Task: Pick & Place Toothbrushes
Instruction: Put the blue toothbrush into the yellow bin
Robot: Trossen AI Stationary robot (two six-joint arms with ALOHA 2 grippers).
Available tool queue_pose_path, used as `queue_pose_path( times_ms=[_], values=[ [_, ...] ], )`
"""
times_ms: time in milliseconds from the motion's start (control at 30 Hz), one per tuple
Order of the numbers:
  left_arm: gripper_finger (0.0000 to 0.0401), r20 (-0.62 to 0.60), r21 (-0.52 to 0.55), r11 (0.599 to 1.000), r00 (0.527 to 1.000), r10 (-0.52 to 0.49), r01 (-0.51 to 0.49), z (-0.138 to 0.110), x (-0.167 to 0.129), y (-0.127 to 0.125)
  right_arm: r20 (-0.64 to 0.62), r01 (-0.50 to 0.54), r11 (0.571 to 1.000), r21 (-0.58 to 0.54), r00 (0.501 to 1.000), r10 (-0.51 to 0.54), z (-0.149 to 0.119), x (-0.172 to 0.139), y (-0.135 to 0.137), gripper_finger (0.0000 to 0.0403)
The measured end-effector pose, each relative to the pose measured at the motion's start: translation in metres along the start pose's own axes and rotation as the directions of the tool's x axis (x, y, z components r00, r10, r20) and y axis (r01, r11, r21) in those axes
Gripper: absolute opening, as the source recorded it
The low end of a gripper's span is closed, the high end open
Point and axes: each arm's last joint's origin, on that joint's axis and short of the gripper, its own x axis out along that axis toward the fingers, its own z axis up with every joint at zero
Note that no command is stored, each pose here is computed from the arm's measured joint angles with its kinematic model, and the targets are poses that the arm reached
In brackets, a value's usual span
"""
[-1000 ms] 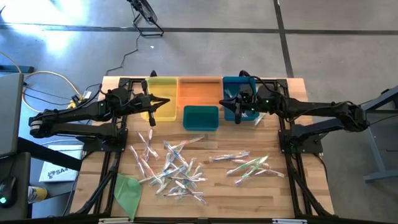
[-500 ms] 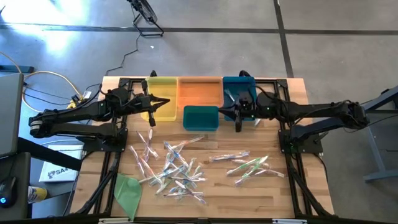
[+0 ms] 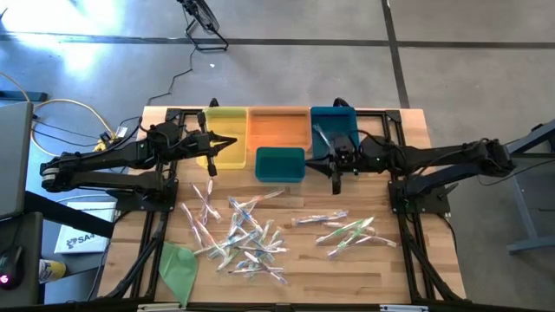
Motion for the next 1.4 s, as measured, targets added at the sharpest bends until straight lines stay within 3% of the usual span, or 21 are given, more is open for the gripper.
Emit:
queue_pose_path(
  times_ms=[500, 700, 900, 1067, 1400],
  values=[
    [0.0000, 0.000, -0.003, 1.000, 1.000, 0.000, 0.000, 0.000, 0.000, 0.000, 0.033, 0.091, 0.988, -0.123, 0.996, -0.087, -0.003, -0.007, 0.022, 0.0003],
    [0.0000, 0.001, -0.003, 1.000, 1.000, 0.001, -0.001, 0.000, 0.000, 0.000, -0.029, 0.153, 0.968, -0.197, 0.986, -0.161, 0.024, -0.013, 0.029, 0.0003],
    [0.0000, 0.001, -0.003, 1.000, 1.000, 0.001, -0.001, 0.000, 0.000, 0.000, -0.115, 0.203, 0.950, -0.236, 0.965, -0.235, 0.033, -0.018, 0.030, 0.0003],
    [0.0000, 0.001, -0.003, 1.000, 1.000, 0.000, 0.000, 0.000, 0.000, 0.000, -0.231, 0.195, 0.959, -0.204, 0.943, -0.241, 0.021, -0.016, 0.027, 0.0003],
    [0.0000, 0.001, -0.003, 1.000, 1.000, 0.000, 0.000, 0.000, 0.000, 0.000, -0.566, 0.120, 0.987, -0.111, 0.808, -0.162, -0.017, -0.003, 0.023, 0.0003]
  ],
)
